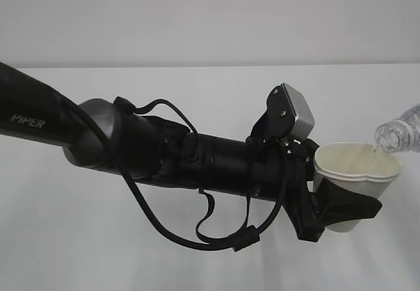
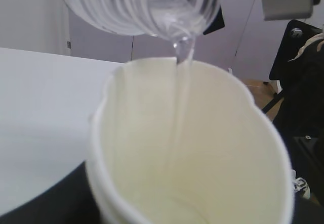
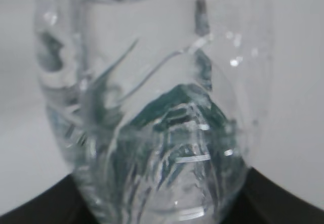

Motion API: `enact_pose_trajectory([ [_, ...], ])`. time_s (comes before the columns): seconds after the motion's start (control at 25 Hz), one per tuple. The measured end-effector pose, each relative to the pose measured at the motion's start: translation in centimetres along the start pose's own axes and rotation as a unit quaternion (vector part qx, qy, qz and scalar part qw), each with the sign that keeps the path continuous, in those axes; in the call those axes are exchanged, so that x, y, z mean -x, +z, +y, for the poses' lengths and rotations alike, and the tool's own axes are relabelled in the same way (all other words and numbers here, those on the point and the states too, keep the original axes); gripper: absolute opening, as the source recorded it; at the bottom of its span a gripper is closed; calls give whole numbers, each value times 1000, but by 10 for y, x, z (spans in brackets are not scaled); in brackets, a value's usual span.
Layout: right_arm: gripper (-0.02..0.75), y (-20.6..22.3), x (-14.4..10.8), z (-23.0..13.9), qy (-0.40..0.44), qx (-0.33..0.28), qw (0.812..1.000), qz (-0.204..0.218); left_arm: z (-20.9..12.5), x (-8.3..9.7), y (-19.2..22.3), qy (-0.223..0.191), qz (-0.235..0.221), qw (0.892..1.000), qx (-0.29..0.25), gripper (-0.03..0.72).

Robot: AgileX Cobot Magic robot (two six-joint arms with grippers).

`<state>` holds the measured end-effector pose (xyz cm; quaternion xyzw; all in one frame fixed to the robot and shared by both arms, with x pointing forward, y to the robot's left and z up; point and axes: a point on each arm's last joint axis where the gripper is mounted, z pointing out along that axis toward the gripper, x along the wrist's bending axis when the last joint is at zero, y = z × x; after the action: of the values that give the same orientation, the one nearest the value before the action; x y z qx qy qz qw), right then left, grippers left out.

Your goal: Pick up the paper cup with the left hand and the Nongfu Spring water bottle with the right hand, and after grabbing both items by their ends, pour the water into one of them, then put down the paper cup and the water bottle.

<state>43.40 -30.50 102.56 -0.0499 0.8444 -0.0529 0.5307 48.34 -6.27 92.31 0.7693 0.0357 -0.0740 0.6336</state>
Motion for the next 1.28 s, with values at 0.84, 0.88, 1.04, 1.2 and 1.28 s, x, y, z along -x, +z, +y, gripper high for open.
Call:
enact_pose_trajectory([
  [0.84, 402, 0, 0, 0, -10, 0, 1000, 0, 0, 0, 0, -1, 0, 1000, 0, 429],
  [0.88, 402, 0, 0, 0, -12, 0, 1000, 0, 0, 0, 0, -1, 0, 1000, 0, 429],
  [1.04, 403, 0, 0, 0, -13, 1, 1000, 0, 0, 0, 0, -1, 0, 1000, 0, 429],
  [1.2, 403, 0, 0, 0, -13, 1, 1000, 0, 0, 0, 0, -1, 0, 1000, 0, 429],
  [1.28, 403, 0, 0, 0, -13, 1, 1000, 0, 0, 0, 0, -1, 0, 1000, 0, 429],
])
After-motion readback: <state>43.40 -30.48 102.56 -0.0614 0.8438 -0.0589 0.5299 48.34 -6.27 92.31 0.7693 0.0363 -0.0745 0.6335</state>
